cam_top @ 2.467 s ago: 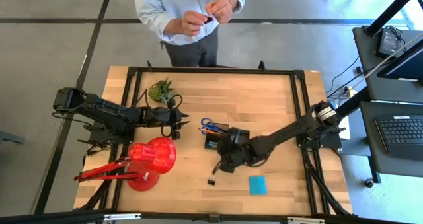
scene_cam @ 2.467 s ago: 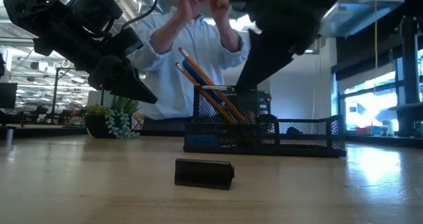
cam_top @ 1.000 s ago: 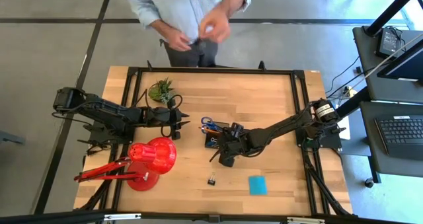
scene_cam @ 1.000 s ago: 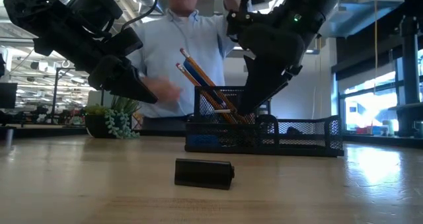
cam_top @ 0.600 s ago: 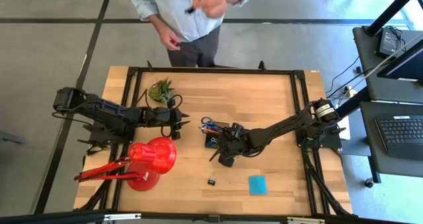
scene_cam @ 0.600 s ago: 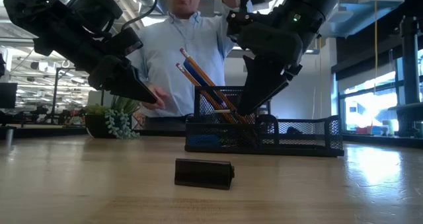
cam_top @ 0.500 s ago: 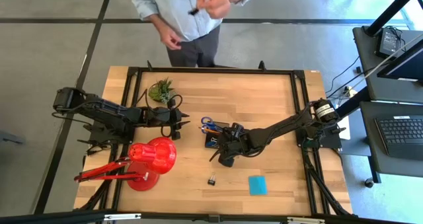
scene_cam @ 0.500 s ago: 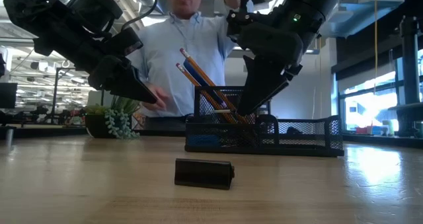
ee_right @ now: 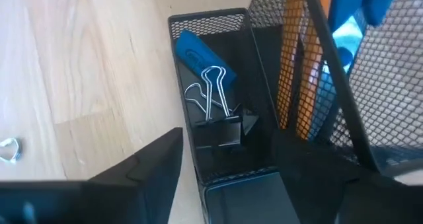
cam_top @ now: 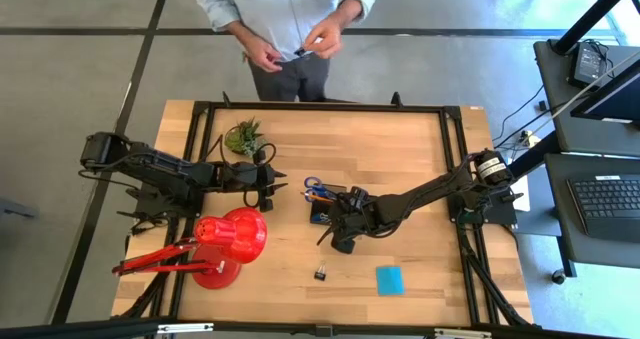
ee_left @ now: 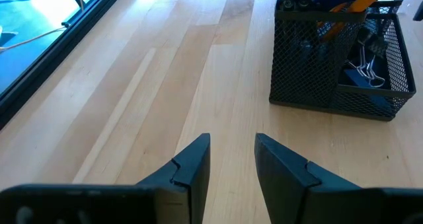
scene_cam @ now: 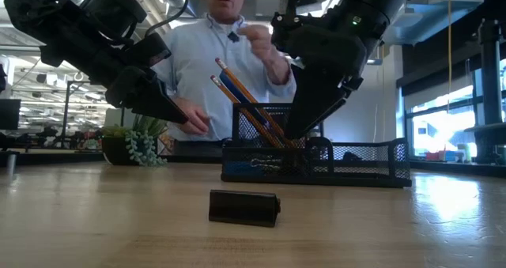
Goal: Pick and place office supplies into organizer
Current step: Put the black binder clip into the black desk organizer
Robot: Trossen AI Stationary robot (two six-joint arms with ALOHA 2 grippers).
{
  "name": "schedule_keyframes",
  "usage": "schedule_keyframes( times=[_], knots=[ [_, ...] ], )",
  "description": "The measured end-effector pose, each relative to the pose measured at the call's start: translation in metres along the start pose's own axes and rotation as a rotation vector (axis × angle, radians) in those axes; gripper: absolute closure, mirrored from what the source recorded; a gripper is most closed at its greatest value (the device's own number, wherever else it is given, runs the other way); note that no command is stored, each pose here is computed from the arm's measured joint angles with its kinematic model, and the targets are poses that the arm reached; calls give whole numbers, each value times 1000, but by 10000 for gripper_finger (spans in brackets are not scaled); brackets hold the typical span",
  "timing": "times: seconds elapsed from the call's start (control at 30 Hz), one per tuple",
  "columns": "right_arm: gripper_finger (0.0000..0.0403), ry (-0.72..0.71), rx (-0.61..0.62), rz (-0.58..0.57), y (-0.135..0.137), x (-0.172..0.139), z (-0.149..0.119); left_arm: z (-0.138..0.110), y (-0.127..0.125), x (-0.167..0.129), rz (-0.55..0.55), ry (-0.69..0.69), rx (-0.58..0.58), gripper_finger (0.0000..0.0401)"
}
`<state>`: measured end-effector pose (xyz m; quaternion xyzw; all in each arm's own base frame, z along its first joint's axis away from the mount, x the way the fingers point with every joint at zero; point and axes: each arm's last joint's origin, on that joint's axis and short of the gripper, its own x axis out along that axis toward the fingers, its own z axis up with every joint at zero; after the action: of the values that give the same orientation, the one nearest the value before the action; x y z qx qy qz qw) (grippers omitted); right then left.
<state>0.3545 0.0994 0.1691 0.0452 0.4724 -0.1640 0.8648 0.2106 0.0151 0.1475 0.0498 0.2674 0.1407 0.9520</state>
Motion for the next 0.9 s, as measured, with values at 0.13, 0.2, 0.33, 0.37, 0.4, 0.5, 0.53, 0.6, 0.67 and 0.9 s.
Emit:
schedule_keyframes(
  times=[0.13, 0.2, 0.33, 0.37, 0.4, 0.5, 0.53, 0.6, 0.67, 0.9],
  knots=[
    [163, -10, -93, 44, 6, -4, 3, 0, 0, 0, 0, 0, 0, 288],
    [163, -40, -123, 101, 16, -10, 8, 0, 0, 0, 0, 0, 0, 288],
    [163, -132, -235, 180, 38, -26, 14, 0, 0, 0, 0, 0, 0, 288],
    [163, -157, -293, 195, 44, -30, 14, 0, 0, 0, 0, 0, 0, 288],
    [163, -177, -353, 203, 49, -32, 12, 0, 0, 0, 0, 0, 0, 288],
    [163, -223, -528, 224, 61, -39, 6, 0, 0, 0, 0, 0, 0, 288],
    [163, -238, -575, 229, 65, -41, 4, 0, 0, 0, 0, 0, 0, 288],
    [163, -253, -659, 229, 68, -44, 2, 0, 0, 0, 0, 0, 0, 288],
    [163, -261, -703, 227, 70, -45, 1, 0, 0, 0, 0, 0, 0, 288],
    [163, -290, -681, 381, 80, -50, 0, 0, -8, -2, -130, -8, 4, 288]
  ],
)
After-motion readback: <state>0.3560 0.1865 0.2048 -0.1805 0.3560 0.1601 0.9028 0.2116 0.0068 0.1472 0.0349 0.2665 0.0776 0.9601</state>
